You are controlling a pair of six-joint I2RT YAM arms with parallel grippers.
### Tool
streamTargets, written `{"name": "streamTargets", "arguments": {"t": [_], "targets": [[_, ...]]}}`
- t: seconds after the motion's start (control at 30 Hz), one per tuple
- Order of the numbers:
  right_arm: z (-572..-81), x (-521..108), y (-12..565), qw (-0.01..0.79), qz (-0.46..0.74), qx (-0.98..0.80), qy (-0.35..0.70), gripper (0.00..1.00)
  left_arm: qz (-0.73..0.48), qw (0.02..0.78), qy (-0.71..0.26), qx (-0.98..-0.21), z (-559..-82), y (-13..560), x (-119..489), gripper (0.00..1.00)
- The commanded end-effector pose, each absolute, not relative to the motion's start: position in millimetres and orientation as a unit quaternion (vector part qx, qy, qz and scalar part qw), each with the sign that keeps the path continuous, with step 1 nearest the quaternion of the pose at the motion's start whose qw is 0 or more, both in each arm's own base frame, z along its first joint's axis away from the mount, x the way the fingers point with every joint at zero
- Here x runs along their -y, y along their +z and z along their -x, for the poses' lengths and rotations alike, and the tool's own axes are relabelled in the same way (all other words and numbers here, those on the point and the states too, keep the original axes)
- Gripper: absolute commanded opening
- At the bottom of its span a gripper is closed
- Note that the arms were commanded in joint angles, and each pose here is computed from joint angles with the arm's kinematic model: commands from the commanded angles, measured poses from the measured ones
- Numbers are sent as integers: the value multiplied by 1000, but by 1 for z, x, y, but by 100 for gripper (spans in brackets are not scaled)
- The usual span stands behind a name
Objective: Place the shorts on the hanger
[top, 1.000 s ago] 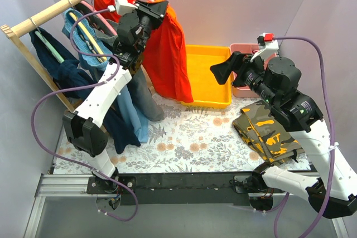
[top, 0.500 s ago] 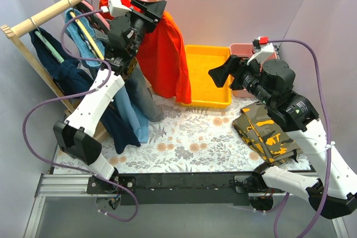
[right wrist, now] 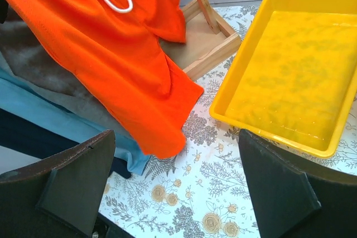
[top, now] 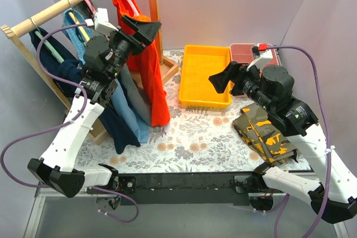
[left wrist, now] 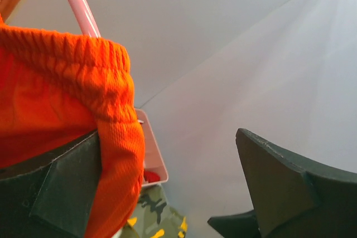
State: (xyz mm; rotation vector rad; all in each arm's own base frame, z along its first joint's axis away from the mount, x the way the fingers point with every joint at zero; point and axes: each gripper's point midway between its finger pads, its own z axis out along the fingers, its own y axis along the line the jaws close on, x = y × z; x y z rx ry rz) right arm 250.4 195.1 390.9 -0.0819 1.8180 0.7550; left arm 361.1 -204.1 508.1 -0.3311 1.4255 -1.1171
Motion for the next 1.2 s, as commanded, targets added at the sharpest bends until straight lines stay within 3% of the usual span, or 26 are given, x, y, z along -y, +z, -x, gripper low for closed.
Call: {"name": "streamTargets", "arguments": {"t": [0.0, 0.37, 0.8, 1.17], "targets": [[-248, -200, 398, 563, 39, -753, 339, 99, 86, 581, -464, -663, -335, 484, 209, 98], [-252, -205, 377, 551, 44, -763, 335, 99, 62, 575, -386, -719, -315, 463, 188, 98], [-254, -210, 358, 546, 59, -765, 336, 98, -117, 531, -452, -707, -255, 486, 220, 98], [-248, -219, 344, 533, 96, -768, 343, 99, -89, 534, -370, -755, -265, 450, 196, 98]]}}
